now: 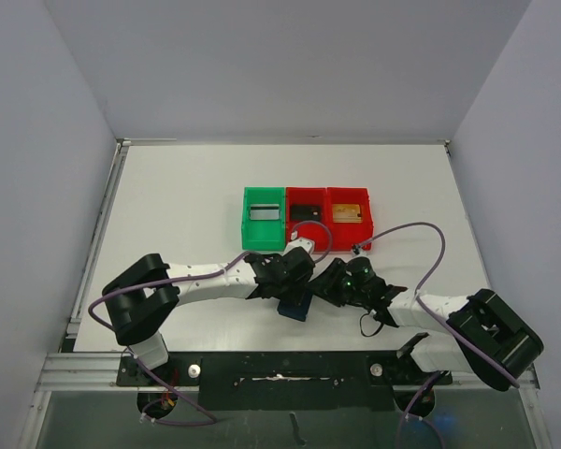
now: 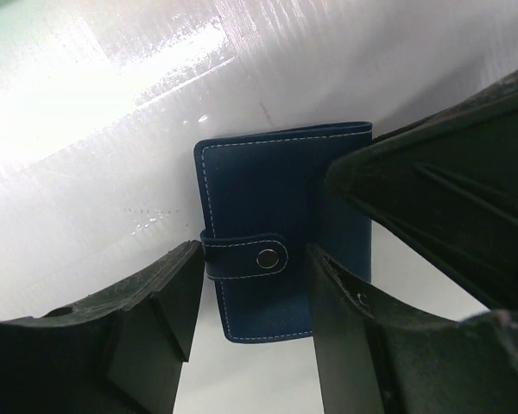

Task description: Take the credit cards out of the card holder

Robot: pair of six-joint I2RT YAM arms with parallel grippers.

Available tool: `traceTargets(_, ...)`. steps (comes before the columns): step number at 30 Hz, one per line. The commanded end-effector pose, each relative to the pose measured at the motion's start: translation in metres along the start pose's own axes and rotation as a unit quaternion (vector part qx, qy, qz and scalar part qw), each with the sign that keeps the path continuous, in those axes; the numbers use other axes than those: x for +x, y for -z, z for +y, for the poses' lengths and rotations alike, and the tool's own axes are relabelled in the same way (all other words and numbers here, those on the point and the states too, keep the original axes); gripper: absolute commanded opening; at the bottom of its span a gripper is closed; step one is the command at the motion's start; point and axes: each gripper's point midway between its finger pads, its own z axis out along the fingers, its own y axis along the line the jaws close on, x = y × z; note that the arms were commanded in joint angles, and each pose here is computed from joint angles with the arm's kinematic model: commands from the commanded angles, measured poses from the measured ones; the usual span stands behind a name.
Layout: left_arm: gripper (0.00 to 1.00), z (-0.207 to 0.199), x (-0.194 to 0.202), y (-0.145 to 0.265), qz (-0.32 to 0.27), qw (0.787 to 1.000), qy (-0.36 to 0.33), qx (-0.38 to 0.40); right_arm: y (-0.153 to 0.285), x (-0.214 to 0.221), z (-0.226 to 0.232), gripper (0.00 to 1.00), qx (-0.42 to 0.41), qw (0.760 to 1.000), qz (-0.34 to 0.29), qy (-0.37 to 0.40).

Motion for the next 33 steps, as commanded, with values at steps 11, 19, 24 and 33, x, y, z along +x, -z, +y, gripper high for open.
traceTargets(11, 0.39, -0.004, -0.010, 0.002, 0.001, 1.000, -0.022, -0.013, -0.008, -0.002, -0.002, 0.12, 0.009, 1.000, 0.003, 0.011)
traceTargets(19, 0.27, 0.005, -0.024, 0.010, -0.028, 0.999, 0.008, -0.040, -0.003, -0.006, -0.002, 0.03, 0.012, 1.000, -0.003, 0.015)
traceTargets(24, 0.27, 0.017, -0.027, 0.014, -0.036, 0.998, 0.034, -0.043, -0.003, -0.004, -0.007, 0.01, 0.025, 1.000, 0.001, 0.016)
traceTargets(33, 0.27, 0.025, -0.035, 0.018, -0.045, 0.996, 0.064, -0.040, -0.004, -0.004, -0.012, 0.00, 0.032, 0.999, 0.004, 0.017)
